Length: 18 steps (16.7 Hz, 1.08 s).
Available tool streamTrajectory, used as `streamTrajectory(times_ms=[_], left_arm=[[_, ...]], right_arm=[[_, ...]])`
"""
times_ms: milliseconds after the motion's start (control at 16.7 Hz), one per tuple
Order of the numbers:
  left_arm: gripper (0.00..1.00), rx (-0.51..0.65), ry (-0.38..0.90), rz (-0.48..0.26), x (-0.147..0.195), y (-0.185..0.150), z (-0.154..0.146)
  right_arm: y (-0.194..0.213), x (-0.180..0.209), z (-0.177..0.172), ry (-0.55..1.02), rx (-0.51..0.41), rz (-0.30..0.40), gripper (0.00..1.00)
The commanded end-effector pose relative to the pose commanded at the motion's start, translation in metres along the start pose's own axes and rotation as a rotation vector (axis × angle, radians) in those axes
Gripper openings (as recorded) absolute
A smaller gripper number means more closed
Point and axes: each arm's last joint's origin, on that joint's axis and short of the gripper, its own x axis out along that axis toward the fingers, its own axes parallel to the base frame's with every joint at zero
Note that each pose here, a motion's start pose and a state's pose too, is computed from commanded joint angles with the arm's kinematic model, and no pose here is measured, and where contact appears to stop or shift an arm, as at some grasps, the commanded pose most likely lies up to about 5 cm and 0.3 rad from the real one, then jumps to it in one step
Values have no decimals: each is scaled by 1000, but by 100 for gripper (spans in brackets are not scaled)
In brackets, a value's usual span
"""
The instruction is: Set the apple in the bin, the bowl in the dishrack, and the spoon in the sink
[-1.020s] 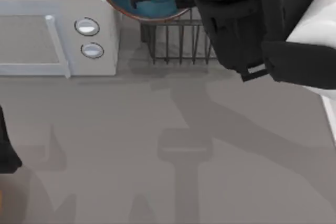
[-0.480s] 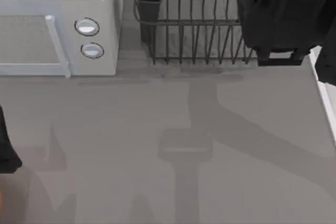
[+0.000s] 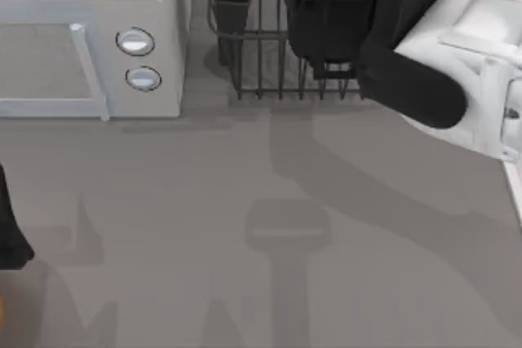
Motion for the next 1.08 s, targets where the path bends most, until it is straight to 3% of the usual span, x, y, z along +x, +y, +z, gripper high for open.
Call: streamTrajectory(times_ms=[300,480,840,1080], left_arm=[[100,0,0,0,0,0,0],[100,0,0,0,0,0,0],[100,0,0,0,0,0,0],[100,0,0,0,0,0,0]], right_arm=[[-4,89,-89,-12,9,-4,0],[-23,124,-131,-9,6,-5,0],[-31,133,-144,-5,3,-5,0],[-31,133,-144,-5,3,-5,30]])
